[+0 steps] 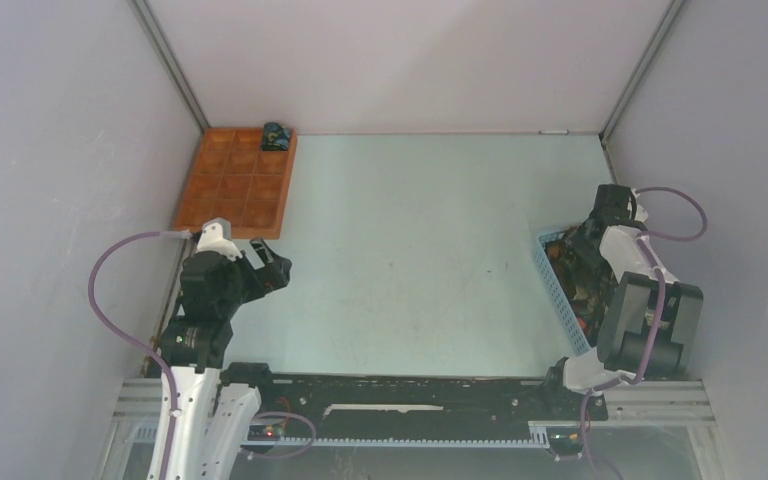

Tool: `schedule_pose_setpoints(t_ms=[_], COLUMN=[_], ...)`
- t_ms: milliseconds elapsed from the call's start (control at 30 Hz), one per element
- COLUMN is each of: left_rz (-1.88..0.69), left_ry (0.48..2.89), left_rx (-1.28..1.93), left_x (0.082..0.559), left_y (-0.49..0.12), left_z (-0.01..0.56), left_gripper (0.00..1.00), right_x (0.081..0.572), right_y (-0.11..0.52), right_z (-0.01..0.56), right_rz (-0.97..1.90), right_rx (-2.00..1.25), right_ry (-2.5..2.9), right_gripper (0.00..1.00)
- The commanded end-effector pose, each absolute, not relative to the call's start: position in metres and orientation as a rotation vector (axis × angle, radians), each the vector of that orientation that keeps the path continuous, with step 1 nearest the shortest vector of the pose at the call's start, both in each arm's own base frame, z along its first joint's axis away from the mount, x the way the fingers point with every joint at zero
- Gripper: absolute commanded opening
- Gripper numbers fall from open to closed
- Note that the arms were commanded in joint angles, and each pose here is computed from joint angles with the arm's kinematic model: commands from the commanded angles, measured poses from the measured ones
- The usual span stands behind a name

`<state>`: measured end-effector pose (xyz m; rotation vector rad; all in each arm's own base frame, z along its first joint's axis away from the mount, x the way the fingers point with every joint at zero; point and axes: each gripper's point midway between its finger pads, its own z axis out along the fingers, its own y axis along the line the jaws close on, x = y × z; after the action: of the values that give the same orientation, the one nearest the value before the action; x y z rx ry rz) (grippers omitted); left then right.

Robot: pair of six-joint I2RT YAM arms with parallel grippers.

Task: Roll the ties
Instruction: Pick up the tie from the bin.

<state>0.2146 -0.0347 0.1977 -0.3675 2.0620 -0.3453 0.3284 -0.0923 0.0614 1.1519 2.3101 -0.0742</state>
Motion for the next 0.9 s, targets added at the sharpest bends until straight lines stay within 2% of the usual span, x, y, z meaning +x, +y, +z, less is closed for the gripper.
schedule_pose_setpoints(t_ms=[0, 200, 367, 567, 633, 667, 767, 867], left_rz=[-0.344, -0.344, -0.345, -0.349, -0.347, -0.348, -0.349, -0.35], left_ry=[2.031, 2.034, 2.034, 2.032, 2.031, 2.03, 2.032, 2.03], left_rx=[-0.382, -0.381, -0.378, -0.375, -0.376, -0.375, -0.374, -0.374], left_x=[0.22, 0.22, 0.22, 0.22, 0.22, 0.22, 0.219, 0.219], left_y=[-0.033, -0.033, -0.034, -0.035, -0.034, -0.035, -0.035, -0.035], left_z=[0.202, 0.201, 0.202, 0.202, 0.202, 0.202, 0.202, 0.203], left_gripper=[1.0, 1.0, 1.0, 1.0, 1.0, 1.0, 1.0, 1.0], right_x=[0.344, 0.345, 0.341, 0.34, 0.341, 0.341, 0.343, 0.345], right_y=[-0.103, -0.108, -0.111, -0.122, -0.126, -0.128, -0.133, -0.133], right_z=[0.093, 0.091, 0.094, 0.093, 0.092, 0.092, 0.1, 0.122], right_rz=[-0.105, -0.127, -0.155, -0.189, -0.199, -0.199, -0.217, -0.242], right_rx=[1.099, 1.093, 1.09, 1.113, 1.114, 1.116, 1.114, 1.084], right_ry=[2.222, 2.235, 2.238, 2.222, 2.215, 2.212, 2.201, 2.167], right_gripper=[0.45, 0.45, 0.52, 0.46, 0.4, 0.33, 0.03, 0.0])
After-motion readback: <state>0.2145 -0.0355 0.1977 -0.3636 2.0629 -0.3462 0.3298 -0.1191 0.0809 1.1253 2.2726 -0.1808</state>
